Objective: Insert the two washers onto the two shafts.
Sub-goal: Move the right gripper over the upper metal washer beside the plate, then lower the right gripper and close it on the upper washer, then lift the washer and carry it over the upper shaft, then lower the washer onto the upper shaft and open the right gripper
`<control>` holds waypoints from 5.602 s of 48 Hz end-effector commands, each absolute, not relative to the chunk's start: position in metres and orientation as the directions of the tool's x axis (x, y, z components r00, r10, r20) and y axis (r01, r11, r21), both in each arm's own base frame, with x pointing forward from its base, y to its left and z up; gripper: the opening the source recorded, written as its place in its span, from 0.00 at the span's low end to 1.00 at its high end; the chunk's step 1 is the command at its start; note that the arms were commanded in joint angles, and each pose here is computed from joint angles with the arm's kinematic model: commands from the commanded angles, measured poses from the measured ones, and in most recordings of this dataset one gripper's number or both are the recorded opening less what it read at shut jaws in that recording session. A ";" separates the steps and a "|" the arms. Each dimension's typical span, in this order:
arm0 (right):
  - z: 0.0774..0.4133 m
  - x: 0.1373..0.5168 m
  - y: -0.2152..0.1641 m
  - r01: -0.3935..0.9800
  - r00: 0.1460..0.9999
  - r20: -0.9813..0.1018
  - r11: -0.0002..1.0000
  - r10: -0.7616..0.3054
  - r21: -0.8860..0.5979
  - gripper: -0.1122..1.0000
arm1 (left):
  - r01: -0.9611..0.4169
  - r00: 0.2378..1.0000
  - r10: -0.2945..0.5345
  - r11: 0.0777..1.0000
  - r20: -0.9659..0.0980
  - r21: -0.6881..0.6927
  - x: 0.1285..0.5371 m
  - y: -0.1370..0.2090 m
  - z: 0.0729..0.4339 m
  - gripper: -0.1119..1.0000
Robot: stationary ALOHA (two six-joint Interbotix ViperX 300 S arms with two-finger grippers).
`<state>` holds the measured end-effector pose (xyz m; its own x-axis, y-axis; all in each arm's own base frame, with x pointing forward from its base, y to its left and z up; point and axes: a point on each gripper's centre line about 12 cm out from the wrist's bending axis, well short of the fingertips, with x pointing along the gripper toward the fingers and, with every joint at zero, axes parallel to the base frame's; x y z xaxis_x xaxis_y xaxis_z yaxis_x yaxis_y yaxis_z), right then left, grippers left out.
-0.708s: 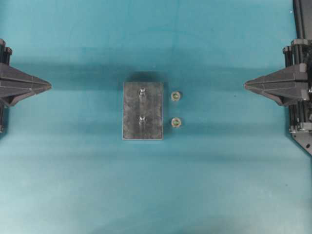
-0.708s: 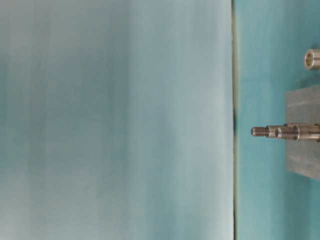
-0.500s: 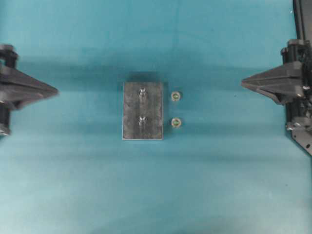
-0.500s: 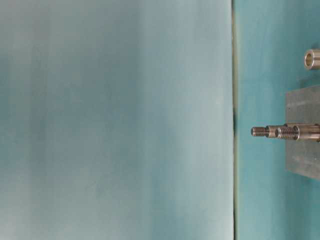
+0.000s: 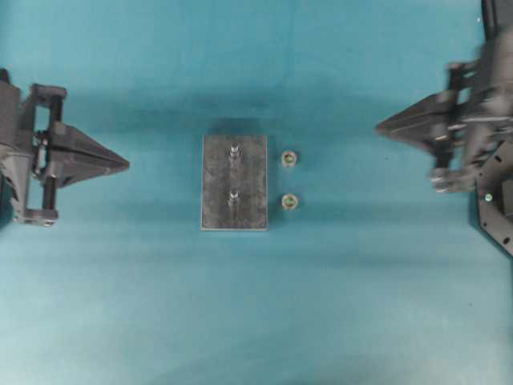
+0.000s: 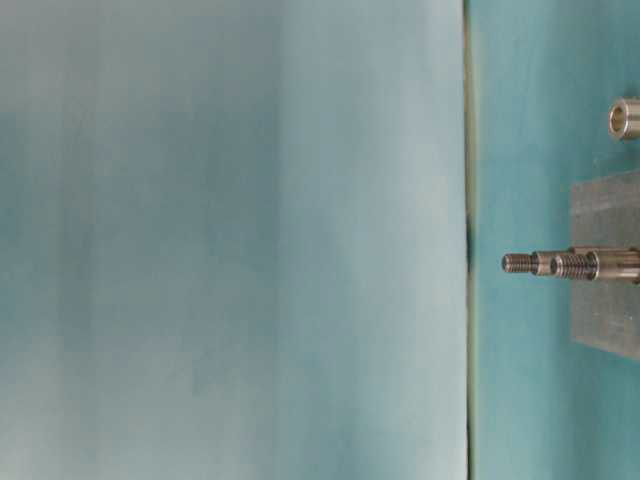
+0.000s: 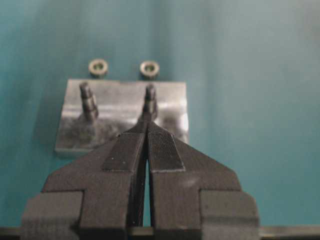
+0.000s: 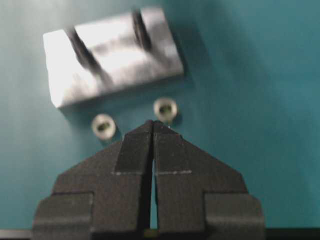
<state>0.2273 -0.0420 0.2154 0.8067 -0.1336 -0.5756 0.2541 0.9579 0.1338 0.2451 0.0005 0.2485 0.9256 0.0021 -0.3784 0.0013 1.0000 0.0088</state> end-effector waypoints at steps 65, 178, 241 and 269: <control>0.117 0.362 -0.057 0.126 0.500 -0.864 0.992 -0.067 -0.003 0.73 | 0.003 0.918 0.004 1.000 -0.397 0.016 0.255 0.001 0.247 0.10; 0.205 0.435 -0.053 0.023 0.534 -0.843 0.998 -0.064 -0.061 0.40 | 0.001 0.928 0.002 1.000 -0.373 0.010 0.259 0.001 0.244 0.10; 0.174 0.447 -0.062 0.012 0.467 -0.881 0.997 -0.076 -0.080 0.40 | 0.000 0.926 0.002 1.000 -0.377 0.006 0.257 0.001 0.242 0.10; 0.174 0.451 -0.060 0.015 0.469 -0.880 0.997 -0.071 -0.072 0.82 | 0.001 0.926 0.001 1.000 -0.377 0.006 0.256 0.000 0.242 0.10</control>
<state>0.4444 -0.0625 0.1576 0.4234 -0.0703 -0.9032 0.0217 0.9975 -0.0674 0.2551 0.0008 0.2362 0.9179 0.0026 -0.3968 -0.0011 1.0000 0.0042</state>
